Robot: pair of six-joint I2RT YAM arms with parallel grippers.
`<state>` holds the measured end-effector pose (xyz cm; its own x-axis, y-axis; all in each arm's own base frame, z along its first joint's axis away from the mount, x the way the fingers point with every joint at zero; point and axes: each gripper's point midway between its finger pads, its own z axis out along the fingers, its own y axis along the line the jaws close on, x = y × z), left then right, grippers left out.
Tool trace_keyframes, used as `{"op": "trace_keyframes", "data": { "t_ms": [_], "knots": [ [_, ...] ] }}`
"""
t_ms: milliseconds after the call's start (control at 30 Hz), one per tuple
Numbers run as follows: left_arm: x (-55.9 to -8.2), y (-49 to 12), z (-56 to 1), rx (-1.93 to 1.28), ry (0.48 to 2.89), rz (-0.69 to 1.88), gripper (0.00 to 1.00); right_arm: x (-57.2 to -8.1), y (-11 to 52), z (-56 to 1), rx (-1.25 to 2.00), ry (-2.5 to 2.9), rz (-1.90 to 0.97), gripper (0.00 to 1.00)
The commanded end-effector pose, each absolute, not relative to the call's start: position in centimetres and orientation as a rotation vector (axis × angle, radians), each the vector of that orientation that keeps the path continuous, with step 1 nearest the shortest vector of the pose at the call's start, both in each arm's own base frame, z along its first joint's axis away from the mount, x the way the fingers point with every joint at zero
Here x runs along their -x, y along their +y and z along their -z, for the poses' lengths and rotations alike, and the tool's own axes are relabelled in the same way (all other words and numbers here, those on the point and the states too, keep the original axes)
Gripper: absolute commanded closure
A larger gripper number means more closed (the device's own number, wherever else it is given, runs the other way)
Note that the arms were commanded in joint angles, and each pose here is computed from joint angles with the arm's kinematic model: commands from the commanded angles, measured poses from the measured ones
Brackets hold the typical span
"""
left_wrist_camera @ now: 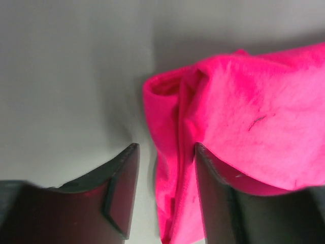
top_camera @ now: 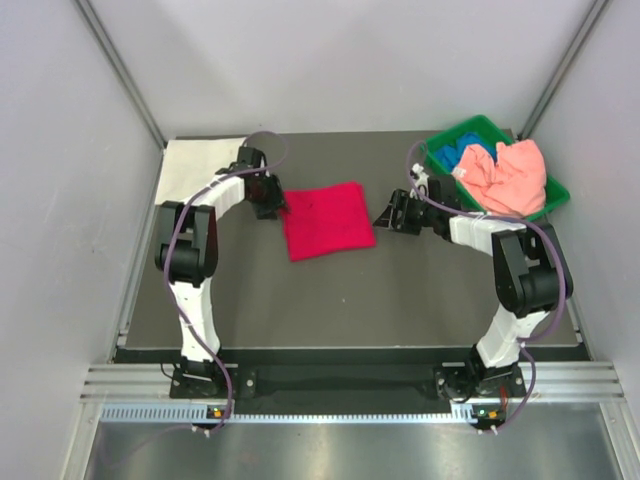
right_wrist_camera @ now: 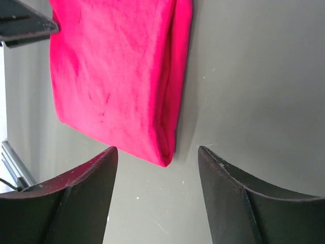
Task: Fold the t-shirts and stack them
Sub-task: Fold the tshirt
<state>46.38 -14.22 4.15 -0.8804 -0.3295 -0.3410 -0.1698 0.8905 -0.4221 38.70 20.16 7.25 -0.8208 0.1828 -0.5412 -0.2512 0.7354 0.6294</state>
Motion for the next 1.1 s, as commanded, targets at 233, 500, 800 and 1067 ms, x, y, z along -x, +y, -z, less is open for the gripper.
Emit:
{"op": "trace_keyframes", "data": {
  "t_ms": [233, 500, 800, 1067],
  "knots": [
    [-49.2, -15.2, -3.0, 0.362, 2.582, 0.613, 0.43, -38.6, 20.4, -8.5, 0.091, 2.308, -0.952, 0.35],
    [-48.6, -15.4, -1.4, 0.353, 2.598, 0.604, 0.56, -38.9, 20.5, -8.0, 0.092, 2.314, -0.947, 0.35],
    [-52.8, -13.6, -8.6, 0.234, 2.448, 0.434, 1.0, -38.3, 20.5, -7.5, 0.073, 2.32, -0.964, 0.35],
    [-54.8, -8.8, -14.4, 0.033, 2.341, 0.047, 1.0, -36.8, 20.5, -7.4, 0.068, 2.312, -0.998, 0.35]
  ]
}}
